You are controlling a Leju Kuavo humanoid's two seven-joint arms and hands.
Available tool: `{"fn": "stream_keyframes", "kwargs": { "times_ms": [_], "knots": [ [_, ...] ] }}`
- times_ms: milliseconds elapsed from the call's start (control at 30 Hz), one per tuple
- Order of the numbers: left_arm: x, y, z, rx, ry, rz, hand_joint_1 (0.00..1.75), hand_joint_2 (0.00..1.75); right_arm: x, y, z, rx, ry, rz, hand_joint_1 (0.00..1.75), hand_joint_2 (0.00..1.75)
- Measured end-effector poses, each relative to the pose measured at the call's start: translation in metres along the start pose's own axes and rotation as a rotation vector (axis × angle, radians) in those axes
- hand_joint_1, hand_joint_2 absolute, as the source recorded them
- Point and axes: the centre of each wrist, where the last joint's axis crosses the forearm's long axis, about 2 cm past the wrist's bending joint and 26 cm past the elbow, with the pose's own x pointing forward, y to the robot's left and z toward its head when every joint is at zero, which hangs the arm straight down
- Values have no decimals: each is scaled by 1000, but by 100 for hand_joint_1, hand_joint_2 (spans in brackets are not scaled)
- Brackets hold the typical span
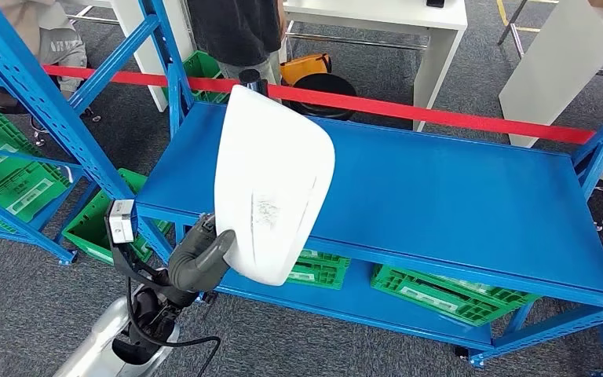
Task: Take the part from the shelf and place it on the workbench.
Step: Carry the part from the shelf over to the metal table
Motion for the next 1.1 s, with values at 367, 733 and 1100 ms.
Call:
{"fn": "stream_keyframes", "kwargs": {
  "times_ms": [367, 733, 1100],
  "knots": [
    [1, -12, -2, -112, -35, 99, 175, 175, 3, -13, 1, -88, -33, -14, 0, 0],
    [1, -16, -11, -149, -35, 107, 175, 175, 4, -17, 1, -96, -37, -13, 0, 0],
    [-3, -19, -12, -154, -27, 116, 175, 175, 6, -22, 2, -108, -42, -13, 0, 0]
  ]
}}
